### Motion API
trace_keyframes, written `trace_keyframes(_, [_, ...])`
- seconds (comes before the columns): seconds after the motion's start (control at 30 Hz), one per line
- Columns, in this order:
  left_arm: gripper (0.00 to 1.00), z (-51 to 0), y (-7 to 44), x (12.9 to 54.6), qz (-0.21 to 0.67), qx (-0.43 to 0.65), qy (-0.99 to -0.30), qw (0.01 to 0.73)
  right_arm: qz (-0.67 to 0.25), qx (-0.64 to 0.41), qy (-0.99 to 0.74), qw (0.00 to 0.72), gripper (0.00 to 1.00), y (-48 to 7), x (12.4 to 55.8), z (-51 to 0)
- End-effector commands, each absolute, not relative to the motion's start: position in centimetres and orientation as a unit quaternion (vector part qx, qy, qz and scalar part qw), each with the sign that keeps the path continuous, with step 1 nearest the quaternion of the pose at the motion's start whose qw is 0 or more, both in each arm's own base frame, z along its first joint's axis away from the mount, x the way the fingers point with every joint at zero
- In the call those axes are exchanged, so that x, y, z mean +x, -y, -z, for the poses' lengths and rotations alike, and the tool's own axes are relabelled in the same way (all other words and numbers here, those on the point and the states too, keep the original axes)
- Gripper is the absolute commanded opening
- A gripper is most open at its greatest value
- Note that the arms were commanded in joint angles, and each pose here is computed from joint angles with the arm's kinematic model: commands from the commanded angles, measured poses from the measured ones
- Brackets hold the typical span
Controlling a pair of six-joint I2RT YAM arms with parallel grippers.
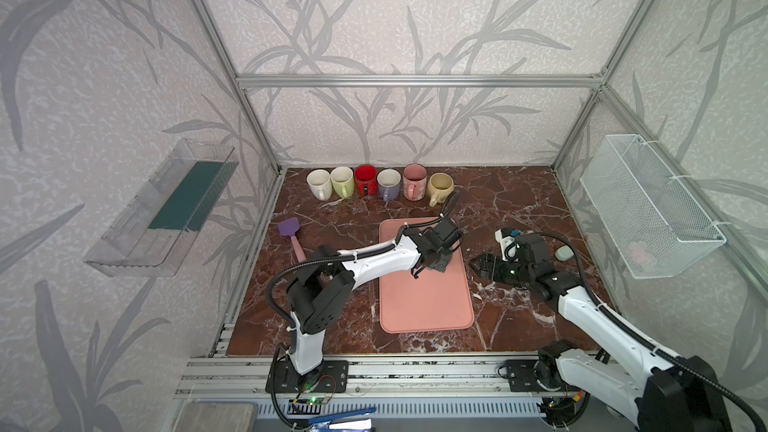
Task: Turn the mug right side up
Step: 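Grip the blue mug's handle with the left gripper and lift it, then tilt the blue mug toward the right gripper while the right gripper reaches for it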
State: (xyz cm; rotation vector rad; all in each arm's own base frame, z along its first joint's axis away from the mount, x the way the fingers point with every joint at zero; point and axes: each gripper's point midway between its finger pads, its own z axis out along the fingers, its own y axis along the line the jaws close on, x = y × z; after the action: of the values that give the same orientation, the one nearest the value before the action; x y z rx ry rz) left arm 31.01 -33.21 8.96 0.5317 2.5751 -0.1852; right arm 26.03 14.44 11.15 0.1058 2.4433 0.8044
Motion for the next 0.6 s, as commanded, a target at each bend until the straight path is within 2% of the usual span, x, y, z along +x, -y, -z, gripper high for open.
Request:
trace_keyframes(0.0, [0.00,-12.8,33.5,31.9,0.126,0.162,-0.934,0.291,-0.318,0.028,-0.901,0.294,0.83,-14.8,26.1,-12.0])
trace_keyframes(0.27, [0.00,-14.4,32.4,32.1,0.190,0.127,-0.926,0.301,-0.354,0.015,-0.884,0.304,0.83,-15.8,25.8,-13.0])
trace_keyframes(0.57, [0.00,-17.2,31.4,32.6,0.327,0.080,-0.884,0.324,-0.435,-0.020,-0.844,0.314,0.83,-18.0,25.0,-15.0])
